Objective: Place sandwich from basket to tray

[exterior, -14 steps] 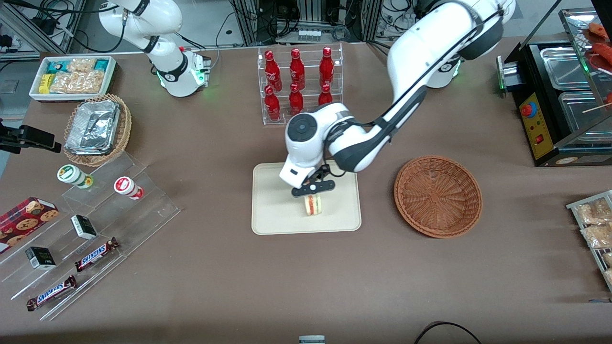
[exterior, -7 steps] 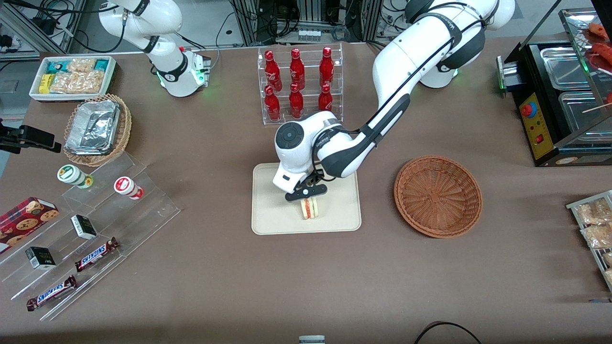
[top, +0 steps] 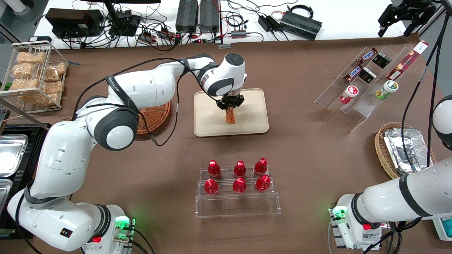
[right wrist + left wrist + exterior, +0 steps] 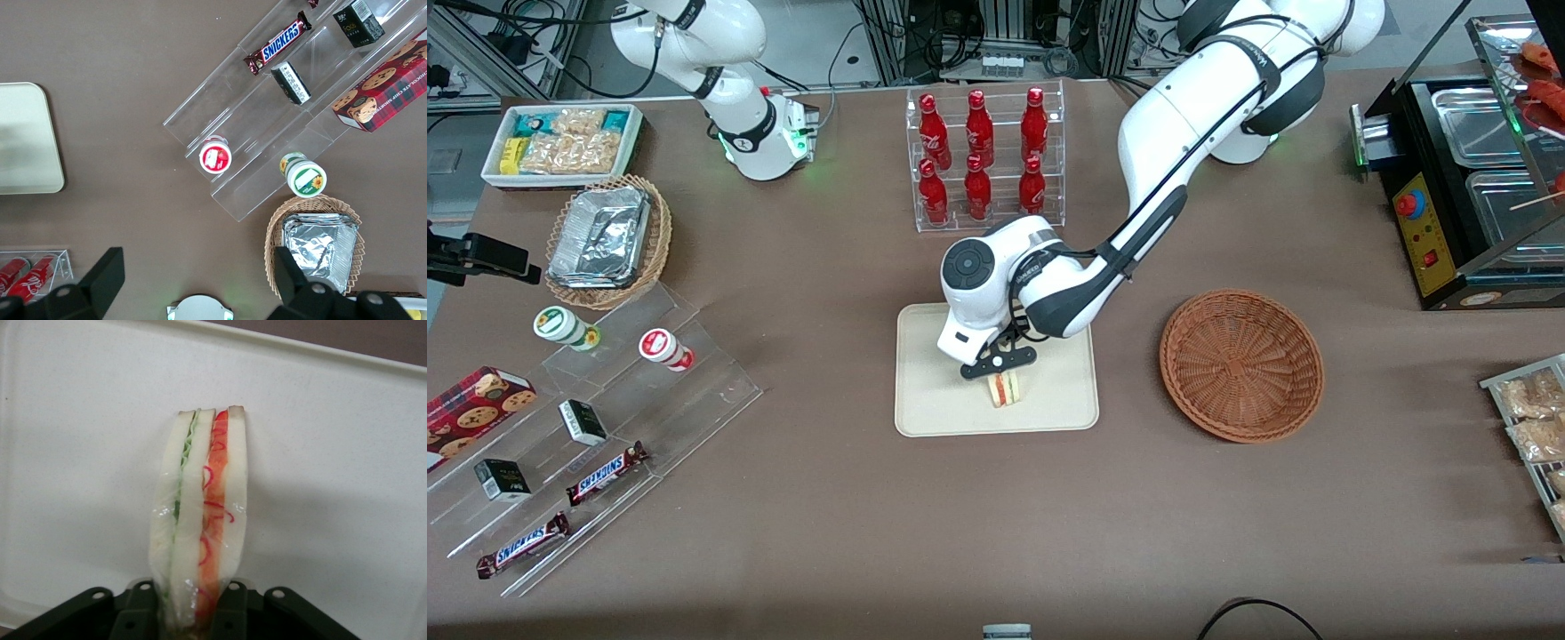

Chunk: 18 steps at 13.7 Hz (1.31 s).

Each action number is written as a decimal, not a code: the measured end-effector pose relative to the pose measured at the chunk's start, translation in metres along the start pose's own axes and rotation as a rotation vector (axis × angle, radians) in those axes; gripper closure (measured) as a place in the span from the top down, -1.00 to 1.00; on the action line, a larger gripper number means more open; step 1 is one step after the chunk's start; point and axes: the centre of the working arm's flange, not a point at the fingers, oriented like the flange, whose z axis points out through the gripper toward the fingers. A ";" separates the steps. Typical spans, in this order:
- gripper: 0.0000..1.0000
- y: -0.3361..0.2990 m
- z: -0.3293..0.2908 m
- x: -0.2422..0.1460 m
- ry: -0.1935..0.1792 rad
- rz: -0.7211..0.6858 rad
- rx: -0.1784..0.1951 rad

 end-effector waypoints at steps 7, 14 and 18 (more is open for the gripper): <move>1.00 0.001 -0.033 0.012 0.028 -0.017 -0.028; 1.00 -0.026 -0.149 0.021 0.028 0.043 -0.034; 1.00 -0.062 -0.183 0.050 0.037 0.074 0.003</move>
